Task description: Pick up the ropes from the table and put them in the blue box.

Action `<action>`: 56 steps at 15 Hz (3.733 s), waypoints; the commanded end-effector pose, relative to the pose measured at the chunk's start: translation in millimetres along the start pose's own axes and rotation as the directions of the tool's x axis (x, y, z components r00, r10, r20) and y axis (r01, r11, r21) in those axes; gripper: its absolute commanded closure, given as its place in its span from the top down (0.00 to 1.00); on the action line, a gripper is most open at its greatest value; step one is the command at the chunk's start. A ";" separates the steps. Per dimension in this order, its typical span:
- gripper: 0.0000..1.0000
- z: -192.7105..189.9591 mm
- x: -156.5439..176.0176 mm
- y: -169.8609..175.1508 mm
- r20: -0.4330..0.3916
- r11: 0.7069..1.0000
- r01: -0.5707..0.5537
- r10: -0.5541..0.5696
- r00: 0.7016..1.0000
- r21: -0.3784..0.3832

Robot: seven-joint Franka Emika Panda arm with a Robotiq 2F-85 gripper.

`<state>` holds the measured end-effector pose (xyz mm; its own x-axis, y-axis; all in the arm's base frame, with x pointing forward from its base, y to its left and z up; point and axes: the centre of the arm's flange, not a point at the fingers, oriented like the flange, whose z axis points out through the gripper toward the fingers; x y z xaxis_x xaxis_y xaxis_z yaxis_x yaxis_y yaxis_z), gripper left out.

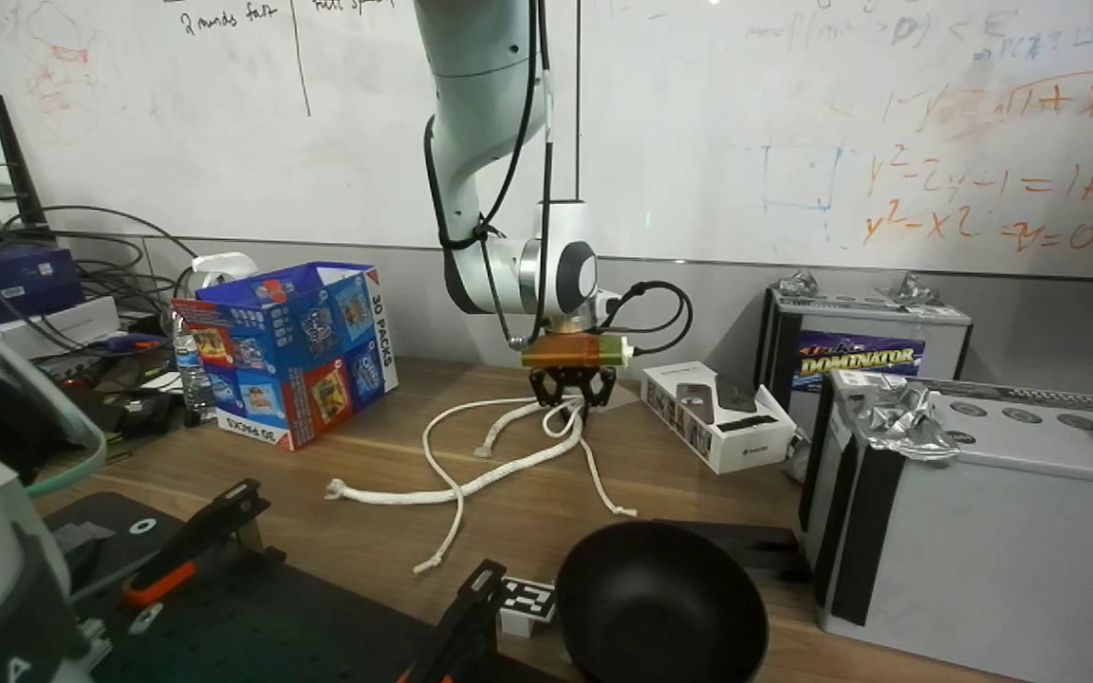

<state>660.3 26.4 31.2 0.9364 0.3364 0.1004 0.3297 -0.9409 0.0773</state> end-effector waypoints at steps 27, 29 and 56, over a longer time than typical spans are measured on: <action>0.04 -462.0 16.4 -200.8 -0.040 0.741 0.321 -0.370 0.928 0.590; 0.04 -508.5 14.3 -225.7 -0.056 0.750 0.306 -0.339 0.939 0.587; 0.03 -520.1 70.6 -276.4 -0.096 0.879 0.192 -0.167 0.981 0.436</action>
<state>575.5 319.1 533.1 0.8623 0.4582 0.2157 0.5053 -0.8073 -0.3049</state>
